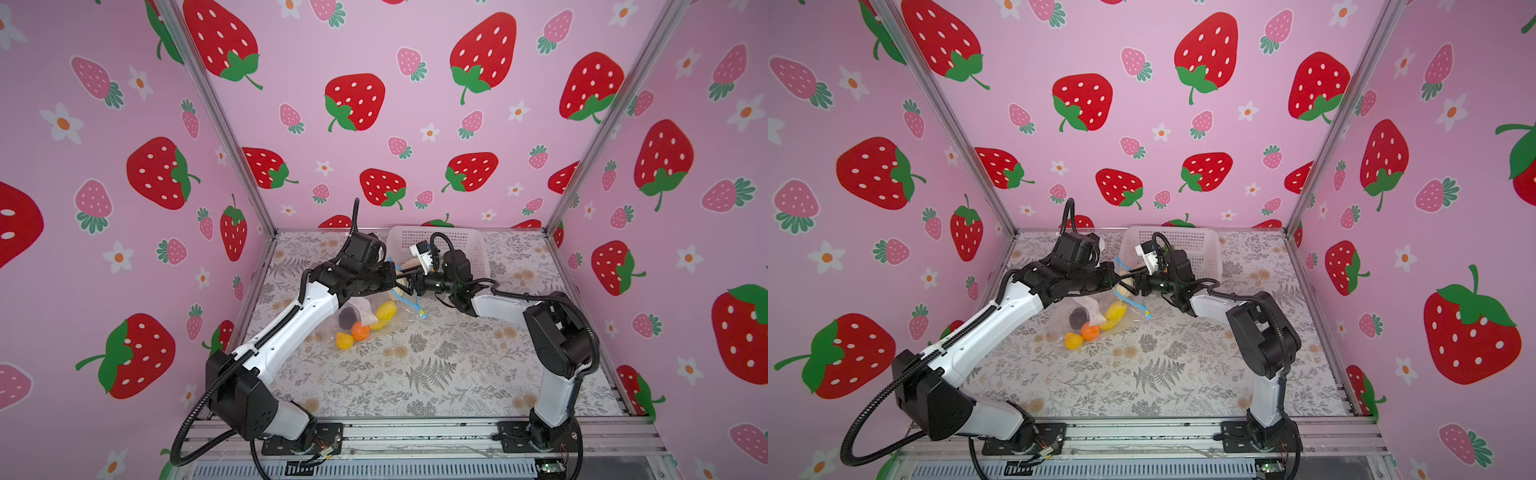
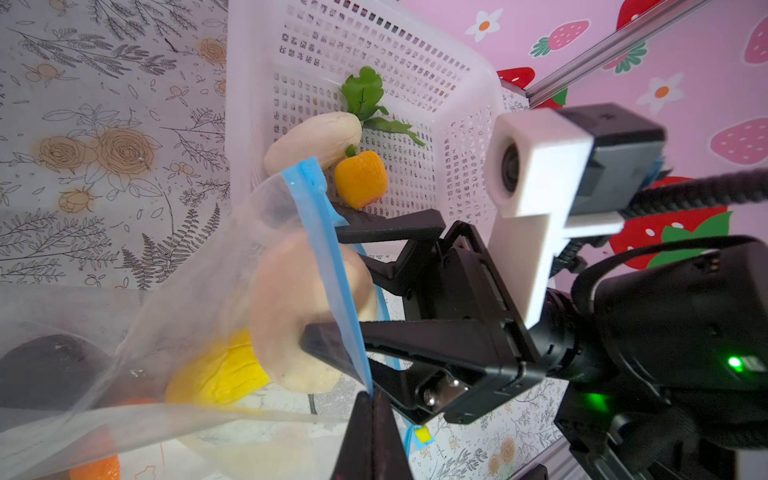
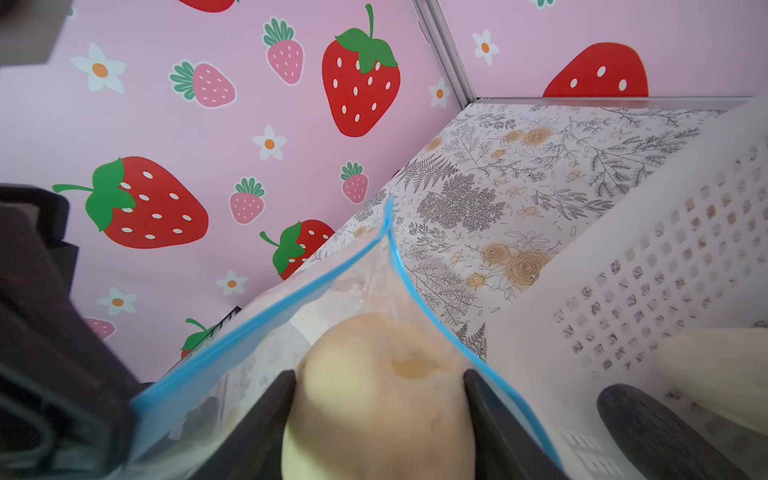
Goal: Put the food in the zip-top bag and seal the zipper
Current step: 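Lower the bun into the bag mouth held by the left gripper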
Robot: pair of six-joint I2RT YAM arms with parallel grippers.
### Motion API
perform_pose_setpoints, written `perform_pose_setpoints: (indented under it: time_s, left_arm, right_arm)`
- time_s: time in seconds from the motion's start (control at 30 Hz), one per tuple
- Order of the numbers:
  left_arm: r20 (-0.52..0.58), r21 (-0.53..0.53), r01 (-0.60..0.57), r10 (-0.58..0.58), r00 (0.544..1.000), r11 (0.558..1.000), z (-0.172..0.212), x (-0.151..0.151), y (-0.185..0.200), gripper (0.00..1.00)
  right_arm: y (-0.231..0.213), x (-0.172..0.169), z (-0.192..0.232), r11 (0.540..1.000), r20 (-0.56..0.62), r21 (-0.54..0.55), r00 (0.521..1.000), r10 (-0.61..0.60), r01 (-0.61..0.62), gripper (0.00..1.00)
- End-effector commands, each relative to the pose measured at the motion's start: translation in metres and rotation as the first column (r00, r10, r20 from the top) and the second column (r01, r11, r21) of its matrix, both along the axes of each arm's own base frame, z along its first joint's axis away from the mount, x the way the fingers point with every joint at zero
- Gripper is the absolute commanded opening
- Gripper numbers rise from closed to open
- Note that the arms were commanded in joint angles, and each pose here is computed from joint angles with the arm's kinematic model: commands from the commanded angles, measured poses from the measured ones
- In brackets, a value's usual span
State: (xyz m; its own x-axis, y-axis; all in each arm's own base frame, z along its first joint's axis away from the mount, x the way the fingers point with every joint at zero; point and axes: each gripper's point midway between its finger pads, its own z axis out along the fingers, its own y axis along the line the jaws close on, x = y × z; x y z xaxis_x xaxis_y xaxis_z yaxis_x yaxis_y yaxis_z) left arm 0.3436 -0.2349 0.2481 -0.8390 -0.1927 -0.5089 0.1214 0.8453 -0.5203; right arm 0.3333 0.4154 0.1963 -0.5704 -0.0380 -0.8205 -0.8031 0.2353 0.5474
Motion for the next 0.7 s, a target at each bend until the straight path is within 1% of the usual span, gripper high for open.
perform_pose_setpoints:
  time_s: [0.0, 0.13, 0.33, 0.47, 0.67]
  left_arm:
    - [0.048, -0.048, 0.009, -0.007, 0.999, 0.999, 0.023, 0.006, -0.009, 0.00]
    - [0.043, -0.051, 0.012, -0.010, 0.999, 0.999, 0.022, 0.005, -0.010, 0.00]
    - [0.043, -0.051, 0.011, -0.008, 0.999, 0.999, 0.022, 0.005, -0.009, 0.00]
    - [0.045, -0.051, 0.012, -0.010, 0.999, 0.999, 0.022, 0.003, -0.009, 0.00]
    - [0.047, -0.051, 0.010, -0.008, 0.999, 0.999, 0.022, 0.002, -0.008, 0.00]
  right_arm:
    - [0.007, 0.008, 0.014, 0.998, -0.026, 0.049, 0.999, -0.033, 0.034, 0.64]
    - [0.011, 0.006, 0.008, 0.997, -0.090, 0.059, 0.995, -0.040, 0.045, 0.66]
    - [0.016, 0.005, 0.002, 0.998, -0.130, 0.036, 0.990, -0.055, 0.060, 0.69]
    - [0.019, 0.008, -0.005, 0.997, -0.141, 0.005, 0.988, -0.070, 0.071, 0.70]
    - [0.022, 0.008, -0.013, 0.997, -0.146, -0.019, 0.986, -0.078, 0.076, 0.76]
